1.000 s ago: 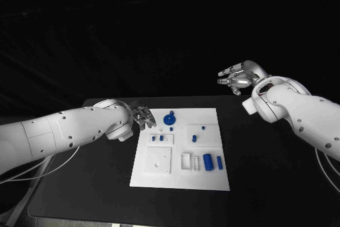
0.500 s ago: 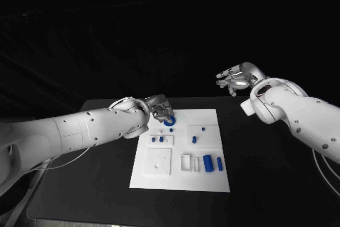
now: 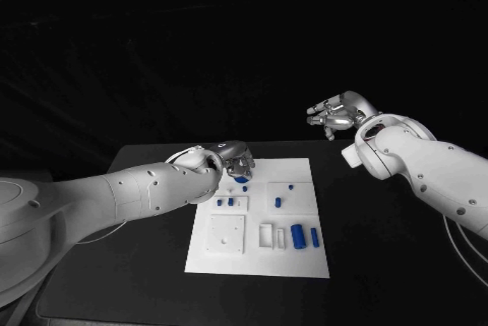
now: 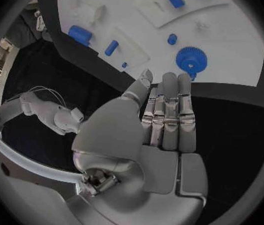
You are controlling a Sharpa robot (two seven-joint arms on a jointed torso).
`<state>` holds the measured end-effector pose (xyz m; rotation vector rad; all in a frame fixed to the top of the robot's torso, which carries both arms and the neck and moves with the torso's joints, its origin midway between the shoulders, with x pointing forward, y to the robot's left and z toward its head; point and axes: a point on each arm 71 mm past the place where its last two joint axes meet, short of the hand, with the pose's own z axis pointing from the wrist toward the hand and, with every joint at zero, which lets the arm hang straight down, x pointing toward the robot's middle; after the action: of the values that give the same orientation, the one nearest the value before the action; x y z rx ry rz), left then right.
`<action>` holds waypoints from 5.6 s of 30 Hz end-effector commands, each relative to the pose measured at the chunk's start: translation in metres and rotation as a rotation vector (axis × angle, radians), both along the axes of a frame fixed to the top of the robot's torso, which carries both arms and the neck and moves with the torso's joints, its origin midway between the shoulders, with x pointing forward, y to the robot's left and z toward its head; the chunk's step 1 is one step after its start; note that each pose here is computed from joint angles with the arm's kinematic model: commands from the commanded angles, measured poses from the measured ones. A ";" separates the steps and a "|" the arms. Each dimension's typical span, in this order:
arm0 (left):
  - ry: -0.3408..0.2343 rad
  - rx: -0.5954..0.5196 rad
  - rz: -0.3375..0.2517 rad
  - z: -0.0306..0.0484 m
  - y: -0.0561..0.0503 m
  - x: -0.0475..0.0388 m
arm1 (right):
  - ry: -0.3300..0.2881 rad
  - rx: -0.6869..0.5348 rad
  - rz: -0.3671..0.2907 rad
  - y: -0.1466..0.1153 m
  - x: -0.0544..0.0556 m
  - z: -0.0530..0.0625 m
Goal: Assemble the parts on the task board
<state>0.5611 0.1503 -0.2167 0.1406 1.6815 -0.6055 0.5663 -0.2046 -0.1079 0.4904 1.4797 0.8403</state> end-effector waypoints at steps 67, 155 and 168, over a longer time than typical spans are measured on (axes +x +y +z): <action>0.054 0.103 -0.050 -0.0301 0.012 -0.0039 | 0.007 -0.005 -0.001 0.001 0.004 -0.005; 0.101 -0.118 0.051 0.0016 0.071 -0.0021 | 0.011 -0.008 0.003 0.000 0.004 -0.005; 0.069 -0.019 0.022 -0.0033 0.076 -0.0030 | 0.013 -0.009 0.005 0.000 0.004 -0.005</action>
<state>0.5590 0.2301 -0.2180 0.0276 1.7313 -0.6340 0.5705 -0.2063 -0.1124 0.5027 1.4869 0.8280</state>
